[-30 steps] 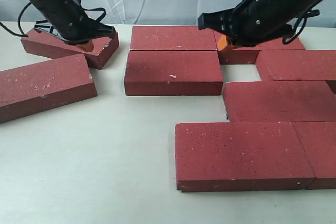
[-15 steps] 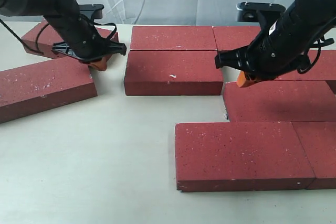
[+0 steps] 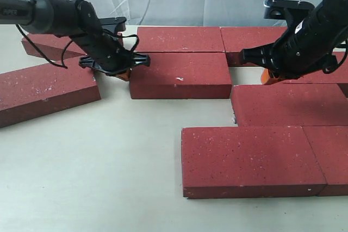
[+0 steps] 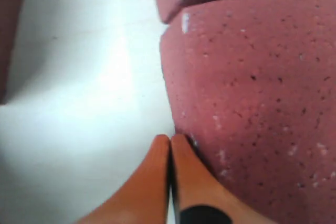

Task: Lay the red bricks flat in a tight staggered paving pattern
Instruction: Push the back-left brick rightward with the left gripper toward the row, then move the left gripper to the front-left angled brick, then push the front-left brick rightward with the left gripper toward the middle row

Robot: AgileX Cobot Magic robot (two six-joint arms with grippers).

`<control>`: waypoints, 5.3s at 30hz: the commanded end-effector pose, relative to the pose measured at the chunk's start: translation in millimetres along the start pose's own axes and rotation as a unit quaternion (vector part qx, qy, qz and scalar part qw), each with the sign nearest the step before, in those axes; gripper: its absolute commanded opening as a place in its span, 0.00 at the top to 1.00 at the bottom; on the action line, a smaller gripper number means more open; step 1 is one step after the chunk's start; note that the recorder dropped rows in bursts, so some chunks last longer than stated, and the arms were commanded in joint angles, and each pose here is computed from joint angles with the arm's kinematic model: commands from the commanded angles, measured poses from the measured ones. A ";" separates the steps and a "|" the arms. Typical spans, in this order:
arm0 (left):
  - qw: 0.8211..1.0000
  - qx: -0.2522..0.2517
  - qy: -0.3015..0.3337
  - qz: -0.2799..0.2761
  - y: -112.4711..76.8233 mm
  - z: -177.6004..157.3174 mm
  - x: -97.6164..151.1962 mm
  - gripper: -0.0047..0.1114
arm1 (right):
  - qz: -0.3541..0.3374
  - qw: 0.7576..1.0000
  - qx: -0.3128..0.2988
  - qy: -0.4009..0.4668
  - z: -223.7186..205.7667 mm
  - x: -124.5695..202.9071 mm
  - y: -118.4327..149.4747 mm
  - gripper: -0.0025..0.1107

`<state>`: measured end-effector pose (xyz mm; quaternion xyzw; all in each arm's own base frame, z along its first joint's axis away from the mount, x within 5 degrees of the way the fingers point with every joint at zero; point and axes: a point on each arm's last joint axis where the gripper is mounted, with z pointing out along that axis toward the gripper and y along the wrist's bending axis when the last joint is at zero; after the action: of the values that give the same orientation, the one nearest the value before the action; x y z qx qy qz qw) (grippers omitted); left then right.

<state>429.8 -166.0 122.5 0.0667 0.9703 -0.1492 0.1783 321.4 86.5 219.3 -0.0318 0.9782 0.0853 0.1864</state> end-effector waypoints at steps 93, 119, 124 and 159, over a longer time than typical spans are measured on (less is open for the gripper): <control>0.996 -0.081 -0.016 0.028 -1.0 -136.4 -22.8 0.96 | 0.014 1.000 -0.003 0.002 1.1 0.0 -4.7 0.98; 0.989 -0.118 -0.051 -0.066 98.7 -121.5 23.5 0.96 | 0.014 1.000 -0.003 0.001 1.1 -0.3 -4.7 0.98; 0.989 -0.119 -0.056 -0.066 100.1 -117.3 22.5 0.96 | 0.014 1.000 -0.003 0.003 1.1 0.1 -4.8 0.98; 0.994 -0.084 0.074 0.011 63.1 -62.3 48.5 0.96 | 0.012 1.000 -0.002 0.001 1.1 -0.3 -4.9 0.98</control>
<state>387.9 -65.9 157.1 0.0631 0.9831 -0.0447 0.1662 322.2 84.0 218.7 -0.0171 0.9785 0.0941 0.1829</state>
